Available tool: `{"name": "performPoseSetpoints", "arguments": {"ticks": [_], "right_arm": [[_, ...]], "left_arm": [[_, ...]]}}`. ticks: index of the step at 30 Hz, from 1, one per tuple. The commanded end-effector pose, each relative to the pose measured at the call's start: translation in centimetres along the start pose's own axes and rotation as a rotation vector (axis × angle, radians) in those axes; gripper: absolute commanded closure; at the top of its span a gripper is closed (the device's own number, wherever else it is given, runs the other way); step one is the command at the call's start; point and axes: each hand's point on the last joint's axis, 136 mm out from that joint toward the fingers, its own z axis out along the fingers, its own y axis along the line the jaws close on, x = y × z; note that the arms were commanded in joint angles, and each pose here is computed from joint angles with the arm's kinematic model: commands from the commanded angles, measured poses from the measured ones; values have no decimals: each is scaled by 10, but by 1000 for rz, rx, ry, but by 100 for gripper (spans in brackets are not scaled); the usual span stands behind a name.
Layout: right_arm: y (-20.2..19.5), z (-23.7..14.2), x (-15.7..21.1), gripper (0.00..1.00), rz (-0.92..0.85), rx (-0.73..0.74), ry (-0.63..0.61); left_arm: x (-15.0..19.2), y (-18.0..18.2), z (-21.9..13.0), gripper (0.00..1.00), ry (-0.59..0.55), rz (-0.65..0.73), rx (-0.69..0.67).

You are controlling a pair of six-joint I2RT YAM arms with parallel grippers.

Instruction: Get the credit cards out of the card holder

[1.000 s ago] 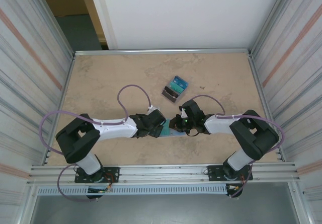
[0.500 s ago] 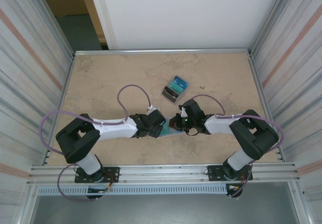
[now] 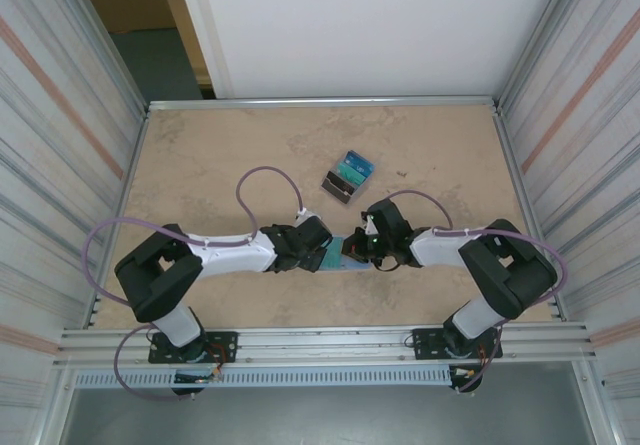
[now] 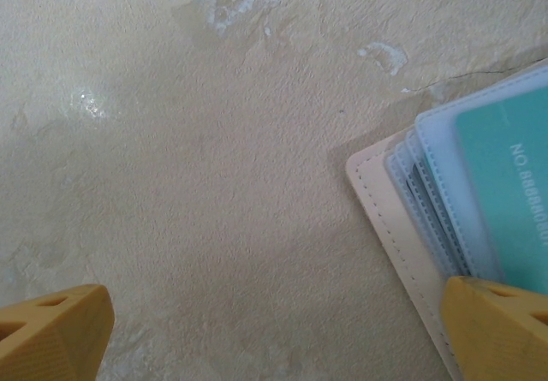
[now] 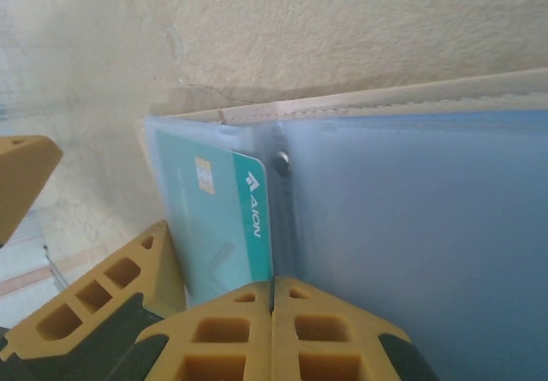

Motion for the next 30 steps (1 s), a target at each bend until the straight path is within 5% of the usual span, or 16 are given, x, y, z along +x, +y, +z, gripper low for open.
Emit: {"name": "performPoseSetpoints", "arguments": {"ticks": [1, 14, 30], "right_arm": [[-8, -8, -3, 100, -29, 59, -16], [0, -18, -10, 100, -41, 32, -32], [13, -7, 2, 78, -26, -14, -10]], "left_arm": [[5, 2, 3, 1, 19, 44, -29], [1, 8, 0, 1, 6, 71, -54], [2, 4, 2, 1, 17, 61, -38]]}}
